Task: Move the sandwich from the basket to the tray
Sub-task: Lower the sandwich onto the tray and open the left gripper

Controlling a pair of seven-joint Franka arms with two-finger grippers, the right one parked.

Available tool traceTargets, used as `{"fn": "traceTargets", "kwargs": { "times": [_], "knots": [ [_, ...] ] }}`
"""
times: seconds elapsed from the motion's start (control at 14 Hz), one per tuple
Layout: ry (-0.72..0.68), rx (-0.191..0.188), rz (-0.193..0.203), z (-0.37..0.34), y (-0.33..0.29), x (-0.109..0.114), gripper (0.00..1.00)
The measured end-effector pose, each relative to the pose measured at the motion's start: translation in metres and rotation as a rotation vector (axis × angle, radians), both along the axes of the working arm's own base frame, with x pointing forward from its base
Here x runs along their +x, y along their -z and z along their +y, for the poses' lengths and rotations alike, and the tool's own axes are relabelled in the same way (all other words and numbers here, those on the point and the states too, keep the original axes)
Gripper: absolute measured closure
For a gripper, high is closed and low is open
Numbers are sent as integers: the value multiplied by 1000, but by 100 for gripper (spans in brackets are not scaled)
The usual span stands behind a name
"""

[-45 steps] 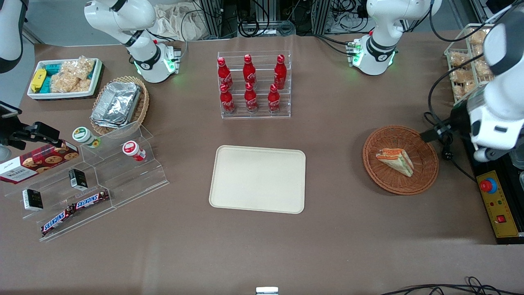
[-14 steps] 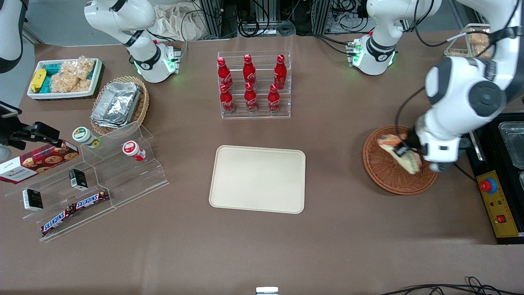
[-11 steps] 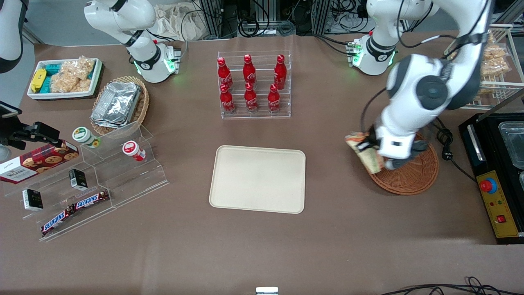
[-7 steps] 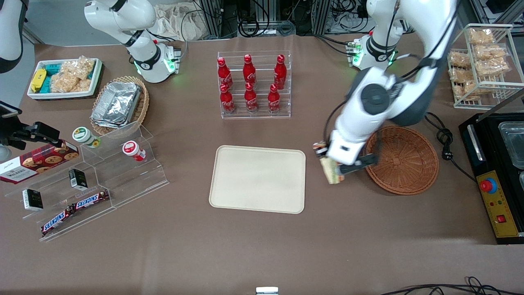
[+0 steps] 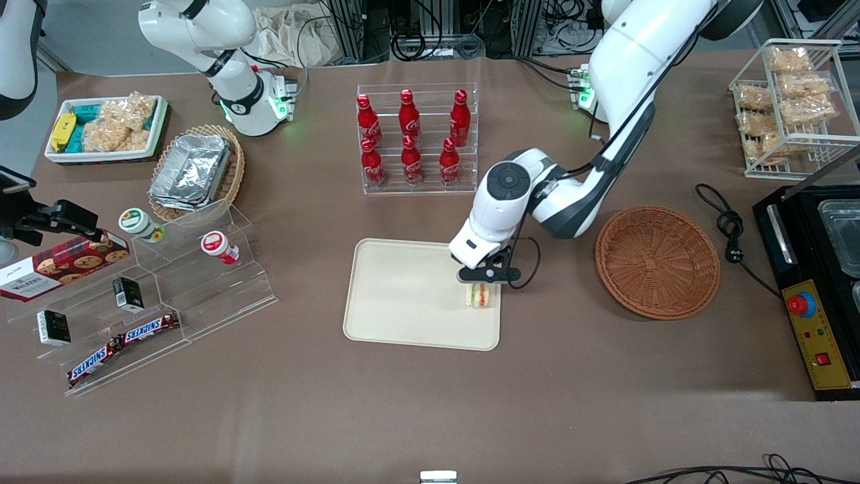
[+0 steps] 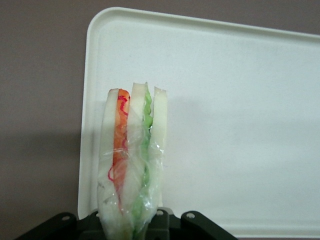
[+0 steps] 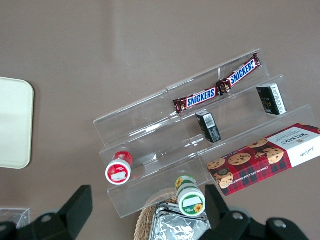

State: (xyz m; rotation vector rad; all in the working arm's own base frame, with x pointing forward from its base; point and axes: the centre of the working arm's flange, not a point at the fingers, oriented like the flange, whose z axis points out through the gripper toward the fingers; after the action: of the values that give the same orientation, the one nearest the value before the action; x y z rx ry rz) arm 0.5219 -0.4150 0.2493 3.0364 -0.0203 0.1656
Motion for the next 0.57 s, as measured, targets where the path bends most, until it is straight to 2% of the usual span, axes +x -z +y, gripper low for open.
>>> {"fn": "traceTargets", "kwargs": {
  "times": [0.07, 0.14, 0.36, 0.57],
  "knots": [
    [12, 11, -6, 1, 8, 3, 83],
    [17, 16, -15, 3, 11, 8, 79],
    [9, 13, -27, 4, 9, 15, 49],
    [-95, -19, -53, 2, -12, 25, 20]
  ]
}}
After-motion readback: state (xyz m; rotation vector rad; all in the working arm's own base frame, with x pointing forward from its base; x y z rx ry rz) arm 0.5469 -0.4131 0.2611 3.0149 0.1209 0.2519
